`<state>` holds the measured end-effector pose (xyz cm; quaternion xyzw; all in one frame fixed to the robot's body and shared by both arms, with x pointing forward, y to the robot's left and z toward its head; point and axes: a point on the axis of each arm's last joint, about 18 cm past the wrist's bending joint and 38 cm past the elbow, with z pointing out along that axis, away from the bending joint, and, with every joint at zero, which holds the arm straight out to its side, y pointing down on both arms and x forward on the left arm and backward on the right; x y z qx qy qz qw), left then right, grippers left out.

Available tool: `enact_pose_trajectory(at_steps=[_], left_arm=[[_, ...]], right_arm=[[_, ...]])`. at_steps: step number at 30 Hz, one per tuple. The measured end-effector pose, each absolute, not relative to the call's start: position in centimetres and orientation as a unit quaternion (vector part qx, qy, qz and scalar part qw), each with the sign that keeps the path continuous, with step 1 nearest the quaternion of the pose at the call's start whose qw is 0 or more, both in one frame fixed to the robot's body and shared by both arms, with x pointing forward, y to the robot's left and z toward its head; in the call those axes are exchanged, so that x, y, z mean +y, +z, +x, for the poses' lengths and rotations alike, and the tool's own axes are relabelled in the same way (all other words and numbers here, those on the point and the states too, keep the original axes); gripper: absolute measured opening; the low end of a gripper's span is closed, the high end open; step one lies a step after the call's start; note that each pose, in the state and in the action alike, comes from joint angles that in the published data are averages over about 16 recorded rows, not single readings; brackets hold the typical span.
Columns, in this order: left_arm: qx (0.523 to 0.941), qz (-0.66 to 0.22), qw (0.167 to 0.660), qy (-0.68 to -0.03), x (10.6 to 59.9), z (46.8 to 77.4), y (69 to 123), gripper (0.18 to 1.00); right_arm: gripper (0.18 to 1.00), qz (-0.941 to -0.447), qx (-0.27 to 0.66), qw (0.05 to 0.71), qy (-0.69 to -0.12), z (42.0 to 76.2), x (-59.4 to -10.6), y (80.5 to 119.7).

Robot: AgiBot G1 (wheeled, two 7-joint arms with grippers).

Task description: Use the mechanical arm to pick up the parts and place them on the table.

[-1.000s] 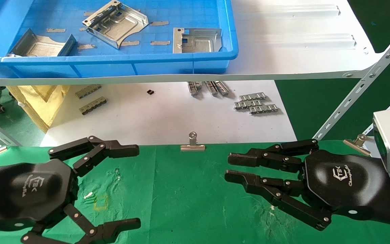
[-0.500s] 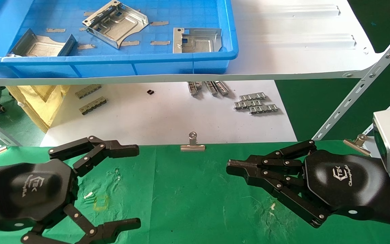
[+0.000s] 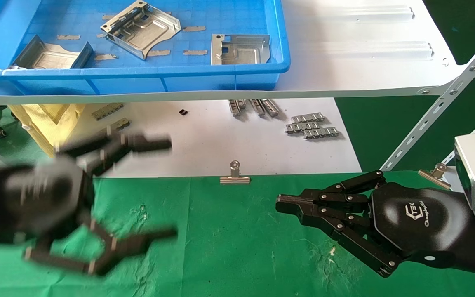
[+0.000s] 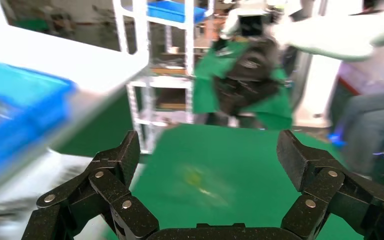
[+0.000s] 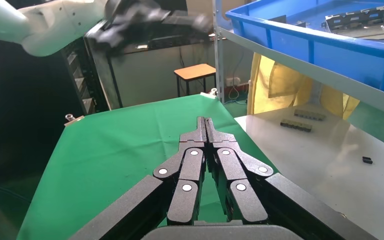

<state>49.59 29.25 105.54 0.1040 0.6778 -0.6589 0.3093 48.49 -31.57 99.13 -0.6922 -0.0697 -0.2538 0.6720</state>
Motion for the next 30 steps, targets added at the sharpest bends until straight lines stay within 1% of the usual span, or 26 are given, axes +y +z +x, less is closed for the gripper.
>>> enact_pose_trajectory(at_steps=[3,7,15,19,23,30], left_arm=[[0.666,0.086,0.341,-0.658,29.3,51.6,108.5,1.001],[0.65,0.047,0.386,-0.653,29.7,55.1,112.6,1.001],[0.62,-0.058,0.466,-0.628,31.1,62.3,119.0,1.001],[0.605,-0.111,0.501,-0.608,31.7,65.2,120.8,1.001],[0.595,-0.156,0.529,-0.585,32.0,67.4,121.7,1.001],[0.595,-0.205,0.55,-0.549,31.9,69.6,122.0,0.993]], right_arm=[[0.192,-0.692,-0.07,0.672,-0.254,48.5,-31.6,99.1],[0.192,-0.692,-0.07,0.672,-0.254,48.5,-31.6,99.1],[0.192,-0.692,-0.07,0.672,-0.254,48.5,-31.6,99.1],[0.192,-0.692,-0.07,0.672,-0.254,48.5,-31.6,99.1],[0.192,-0.692,-0.07,0.672,-0.254,48.5,-31.6,99.1],[0.192,-0.692,-0.07,0.672,-0.254,48.5,-31.6,99.1]])
